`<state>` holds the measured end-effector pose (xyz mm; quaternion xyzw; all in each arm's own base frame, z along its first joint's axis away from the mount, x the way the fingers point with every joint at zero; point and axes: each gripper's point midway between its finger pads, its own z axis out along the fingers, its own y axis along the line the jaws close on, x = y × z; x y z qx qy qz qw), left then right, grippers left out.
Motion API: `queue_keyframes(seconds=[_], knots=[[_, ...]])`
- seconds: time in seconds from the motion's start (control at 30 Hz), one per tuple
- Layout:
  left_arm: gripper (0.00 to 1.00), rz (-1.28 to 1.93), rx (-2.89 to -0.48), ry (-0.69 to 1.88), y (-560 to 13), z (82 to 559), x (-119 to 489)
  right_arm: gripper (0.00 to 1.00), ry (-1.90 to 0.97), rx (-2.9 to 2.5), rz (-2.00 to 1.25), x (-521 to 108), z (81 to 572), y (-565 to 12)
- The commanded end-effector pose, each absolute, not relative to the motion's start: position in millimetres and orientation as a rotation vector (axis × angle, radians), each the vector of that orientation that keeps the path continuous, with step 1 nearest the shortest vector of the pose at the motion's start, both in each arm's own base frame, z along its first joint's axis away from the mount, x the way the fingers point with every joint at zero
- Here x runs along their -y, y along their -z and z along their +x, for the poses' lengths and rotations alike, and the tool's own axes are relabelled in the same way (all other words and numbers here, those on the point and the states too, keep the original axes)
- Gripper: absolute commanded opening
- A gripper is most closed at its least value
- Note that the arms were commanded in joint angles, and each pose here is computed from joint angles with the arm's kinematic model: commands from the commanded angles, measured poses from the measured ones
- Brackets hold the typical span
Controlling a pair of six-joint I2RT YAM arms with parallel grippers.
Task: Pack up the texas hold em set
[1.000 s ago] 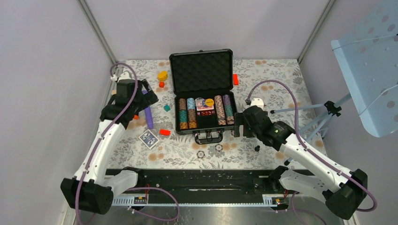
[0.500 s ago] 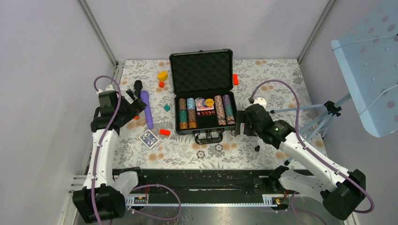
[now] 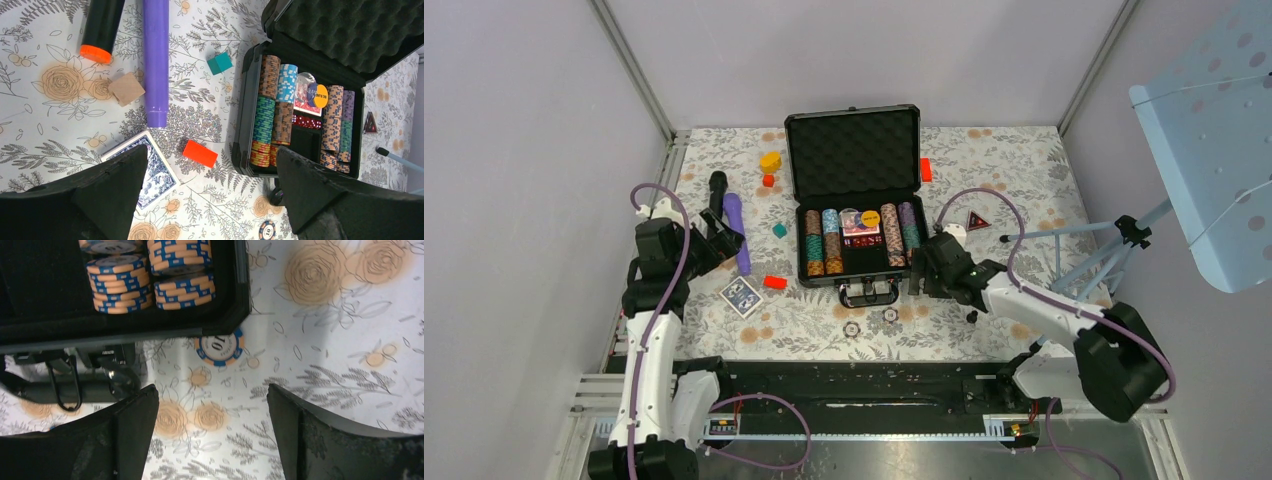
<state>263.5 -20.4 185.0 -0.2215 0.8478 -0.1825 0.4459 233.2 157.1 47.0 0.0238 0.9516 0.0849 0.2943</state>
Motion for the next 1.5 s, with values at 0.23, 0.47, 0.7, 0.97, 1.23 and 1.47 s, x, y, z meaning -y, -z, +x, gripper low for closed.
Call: queue_keyframes(seconds=[0.23, 0.47, 0.7, 0.97, 1.23, 1.47], knots=[[0.99, -0.467, -2.043, 0.519, -199.3, 278.6, 29.0, 0.83, -0.111, -2.506, 0.109, -162.8, 269.5, -19.4], [0.99, -0.453, -2.048, 0.542, -197.8, 278.7, 33.7, 0.76, 0.008, -2.512, 0.136, -149.9, 272.8, -5.8], [0.99, -0.450, -2.052, 0.553, -196.6, 279.0, 35.4, 0.68, 0.127, -2.592, 0.150, -143.0, 267.9, 9.9], [0.99, -0.449, -2.054, 0.558, -195.5, 279.3, 36.0, 0.55, 0.181, -2.632, 0.176, -137.7, 261.3, 20.0], [0.99, -0.452, -2.059, 0.560, -194.1, 279.6, 36.3, 0.47, 0.161, -2.660, 0.130, -142.4, 250.1, 16.8], [0.99, -0.454, -2.062, 0.563, -193.1, 279.6, 36.6, 0.46, 0.129, -2.690, 0.085, -149.3, 223.5, 11.2]])
